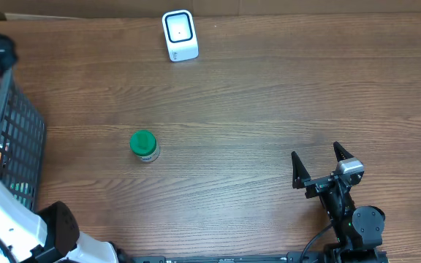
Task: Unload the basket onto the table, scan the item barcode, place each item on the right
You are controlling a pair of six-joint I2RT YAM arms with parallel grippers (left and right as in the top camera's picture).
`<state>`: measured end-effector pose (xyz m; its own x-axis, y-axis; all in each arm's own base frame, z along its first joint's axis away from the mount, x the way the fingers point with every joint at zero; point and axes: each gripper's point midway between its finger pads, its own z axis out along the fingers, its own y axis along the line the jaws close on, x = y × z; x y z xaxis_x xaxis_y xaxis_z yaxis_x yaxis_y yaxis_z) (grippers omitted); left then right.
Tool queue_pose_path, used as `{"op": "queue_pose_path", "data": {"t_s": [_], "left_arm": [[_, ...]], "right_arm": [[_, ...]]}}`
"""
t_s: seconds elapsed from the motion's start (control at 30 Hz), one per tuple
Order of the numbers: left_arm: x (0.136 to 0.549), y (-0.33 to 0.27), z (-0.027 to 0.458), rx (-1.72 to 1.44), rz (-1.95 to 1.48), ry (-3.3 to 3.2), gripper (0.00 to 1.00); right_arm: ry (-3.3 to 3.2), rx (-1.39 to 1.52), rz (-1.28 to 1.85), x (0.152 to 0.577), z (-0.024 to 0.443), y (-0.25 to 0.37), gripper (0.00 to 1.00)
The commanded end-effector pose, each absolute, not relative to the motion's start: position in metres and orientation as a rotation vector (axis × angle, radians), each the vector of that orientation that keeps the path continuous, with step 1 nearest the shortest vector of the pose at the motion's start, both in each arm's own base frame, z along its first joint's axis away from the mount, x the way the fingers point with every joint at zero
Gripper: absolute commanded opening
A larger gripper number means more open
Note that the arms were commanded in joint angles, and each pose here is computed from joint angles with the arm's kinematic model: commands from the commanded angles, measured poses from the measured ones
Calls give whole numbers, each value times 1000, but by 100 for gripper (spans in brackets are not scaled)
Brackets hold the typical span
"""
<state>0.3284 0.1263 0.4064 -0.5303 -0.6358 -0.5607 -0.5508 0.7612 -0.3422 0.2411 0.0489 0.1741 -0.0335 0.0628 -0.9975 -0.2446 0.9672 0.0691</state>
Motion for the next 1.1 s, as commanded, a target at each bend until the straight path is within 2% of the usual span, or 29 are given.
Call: {"op": "queue_pose_path", "data": {"t_s": [0.0, 0.2, 0.5, 0.7, 1.07], "left_arm": [[335, 105, 380, -796, -173, 2397, 98], [332, 93, 312, -802, -21, 2652, 100], [331, 78, 246, -720, 150, 2852, 100], [327, 74, 213, -707, 160, 2929, 100], [335, 23, 152, -346, -38, 3055, 100]], "right_arm": [[1583, -146, 243, 241, 172, 49, 100], [1583, -146, 243, 241, 172, 49, 100], [1583, -146, 243, 241, 172, 49, 100], [1583, -146, 243, 241, 172, 49, 100], [1583, -146, 243, 241, 172, 49, 100]]}}
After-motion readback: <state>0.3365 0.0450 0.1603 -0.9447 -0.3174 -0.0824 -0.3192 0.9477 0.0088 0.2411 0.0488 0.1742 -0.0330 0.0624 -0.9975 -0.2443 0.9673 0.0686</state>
